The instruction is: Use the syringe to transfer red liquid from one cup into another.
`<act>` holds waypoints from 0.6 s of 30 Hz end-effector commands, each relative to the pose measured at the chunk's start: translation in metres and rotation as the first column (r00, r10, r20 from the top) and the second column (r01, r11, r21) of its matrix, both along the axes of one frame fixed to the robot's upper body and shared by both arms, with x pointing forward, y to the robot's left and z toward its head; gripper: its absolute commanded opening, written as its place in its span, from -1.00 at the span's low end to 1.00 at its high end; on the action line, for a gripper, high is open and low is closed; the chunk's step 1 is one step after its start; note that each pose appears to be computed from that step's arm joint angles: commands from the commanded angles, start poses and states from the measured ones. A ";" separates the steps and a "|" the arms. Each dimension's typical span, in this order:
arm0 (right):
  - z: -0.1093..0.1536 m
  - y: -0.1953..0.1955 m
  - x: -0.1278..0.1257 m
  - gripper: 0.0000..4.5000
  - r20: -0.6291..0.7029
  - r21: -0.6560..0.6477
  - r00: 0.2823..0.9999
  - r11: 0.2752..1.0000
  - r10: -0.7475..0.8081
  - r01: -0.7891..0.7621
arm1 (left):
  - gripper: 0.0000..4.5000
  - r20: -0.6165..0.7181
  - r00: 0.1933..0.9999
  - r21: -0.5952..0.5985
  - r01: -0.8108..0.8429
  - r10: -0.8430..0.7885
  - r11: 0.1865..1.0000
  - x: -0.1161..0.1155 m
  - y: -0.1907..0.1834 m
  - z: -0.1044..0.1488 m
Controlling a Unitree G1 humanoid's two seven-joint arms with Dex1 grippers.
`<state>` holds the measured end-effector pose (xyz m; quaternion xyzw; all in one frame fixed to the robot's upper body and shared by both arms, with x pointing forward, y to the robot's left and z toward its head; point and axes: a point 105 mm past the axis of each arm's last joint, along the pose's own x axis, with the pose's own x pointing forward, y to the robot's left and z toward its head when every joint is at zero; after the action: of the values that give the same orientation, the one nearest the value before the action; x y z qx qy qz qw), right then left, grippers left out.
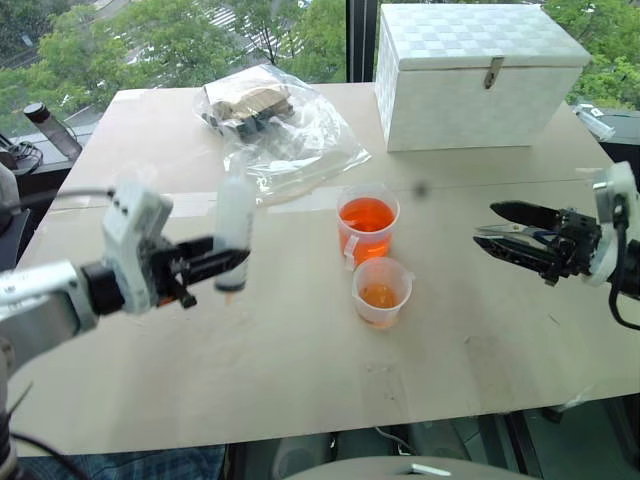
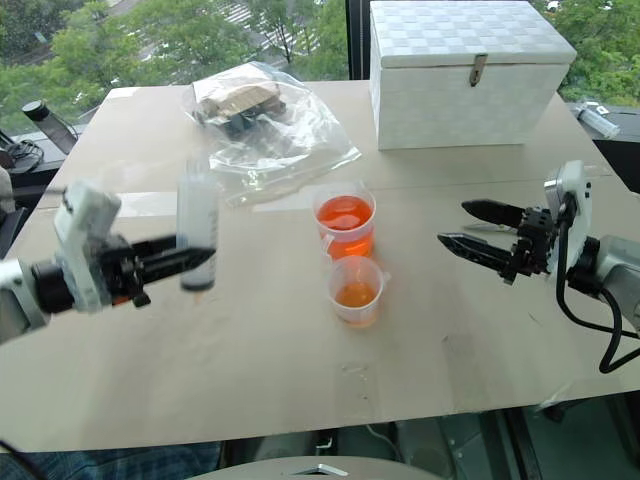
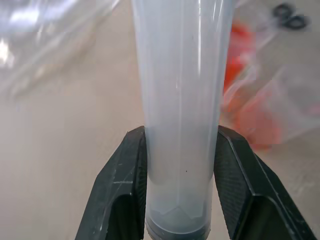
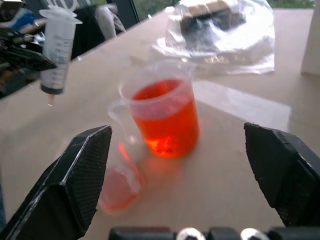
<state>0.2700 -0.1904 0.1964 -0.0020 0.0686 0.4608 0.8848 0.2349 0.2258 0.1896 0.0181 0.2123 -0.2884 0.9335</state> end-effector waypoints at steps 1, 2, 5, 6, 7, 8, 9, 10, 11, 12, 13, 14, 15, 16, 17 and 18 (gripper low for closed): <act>-0.013 -0.009 0.006 1.00 0.092 -0.077 0.995 0.997 -0.025 0.032 | -0.43 0.072 0.994 0.092 -0.092 0.085 0.992 0.011 0.010 -0.006; -0.022 -0.014 0.009 1.00 0.105 -0.097 0.993 0.993 -0.058 0.068 | -0.43 0.047 0.992 0.103 -0.124 0.120 0.987 0.015 0.014 -0.018; -0.047 -0.023 0.008 1.00 0.115 -0.172 0.991 0.981 -0.066 0.085 | -0.43 0.022 0.986 0.137 -0.167 0.166 0.976 0.024 0.020 -0.039; -0.055 -0.024 0.006 1.00 0.120 -0.206 0.991 0.976 -0.052 0.076 | -0.43 0.018 0.986 0.130 -0.169 0.169 0.977 0.027 0.020 -0.043; -0.061 -0.023 0.003 1.00 0.126 -0.229 0.991 0.971 -0.036 0.064 | -0.21 0.015 0.986 0.124 -0.168 0.168 0.978 0.030 0.018 -0.046; -0.065 -0.022 0.001 1.00 0.128 -0.237 0.991 0.970 -0.027 0.057 | 0.03 0.005 0.987 0.115 -0.159 0.160 0.981 0.032 0.016 -0.049; -0.066 -0.021 0.000 1.00 0.130 -0.231 0.991 0.971 -0.026 0.056 | 0.17 -0.005 0.990 0.107 -0.138 0.140 0.985 0.031 0.013 -0.051; -0.065 -0.019 0.000 1.00 0.136 -0.216 0.990 0.974 -0.032 0.061 | 0.40 0.004 0.990 0.123 -0.138 0.139 0.983 0.032 0.013 -0.052; -0.064 -0.018 0.001 1.00 0.142 -0.204 0.989 0.977 -0.038 0.067 | 0.62 0.023 0.988 0.143 -0.155 0.153 0.978 0.034 0.016 -0.051; -0.062 -0.017 0.000 1.00 0.145 -0.192 0.988 0.978 -0.046 0.074 | 0.87 0.055 0.979 0.165 -0.202 0.195 0.966 0.038 0.023 -0.048; -0.060 -0.017 0.000 1.00 0.148 -0.180 0.988 0.980 -0.054 0.081 | 1.00 0.076 0.973 0.160 -0.226 0.216 0.961 0.039 0.027 -0.044; -0.059 -0.017 -0.001 1.00 0.150 -0.172 0.987 0.981 -0.060 0.086 | 1.00 0.096 0.972 0.154 -0.227 0.214 0.962 0.039 0.028 -0.040; -0.059 -0.016 -0.001 1.00 0.152 -0.164 0.986 0.982 -0.066 0.091 | 1.00 0.130 0.971 0.156 -0.219 0.199 0.963 0.039 0.027 -0.035; -0.059 -0.017 -0.003 1.00 0.152 -0.161 0.986 0.982 -0.071 0.095 | 1.00 0.175 0.966 0.124 -0.215 0.192 0.969 0.037 0.025 -0.026; -0.060 -0.017 -0.005 1.00 0.151 -0.160 0.986 0.982 -0.074 0.098 | 1.00 0.207 0.960 0.103 -0.215 0.191 0.971 0.036 0.024 -0.020; -0.061 -0.018 -0.007 1.00 0.151 -0.153 0.985 0.983 -0.081 0.104 | 1.00 0.263 0.950 0.059 -0.192 0.170 0.980 0.031 0.019 -0.009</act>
<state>0.2658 -0.2059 0.1223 -0.0989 0.0681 0.4182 0.9004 0.2712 0.2504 0.1515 0.0631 0.1764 -0.1737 0.9668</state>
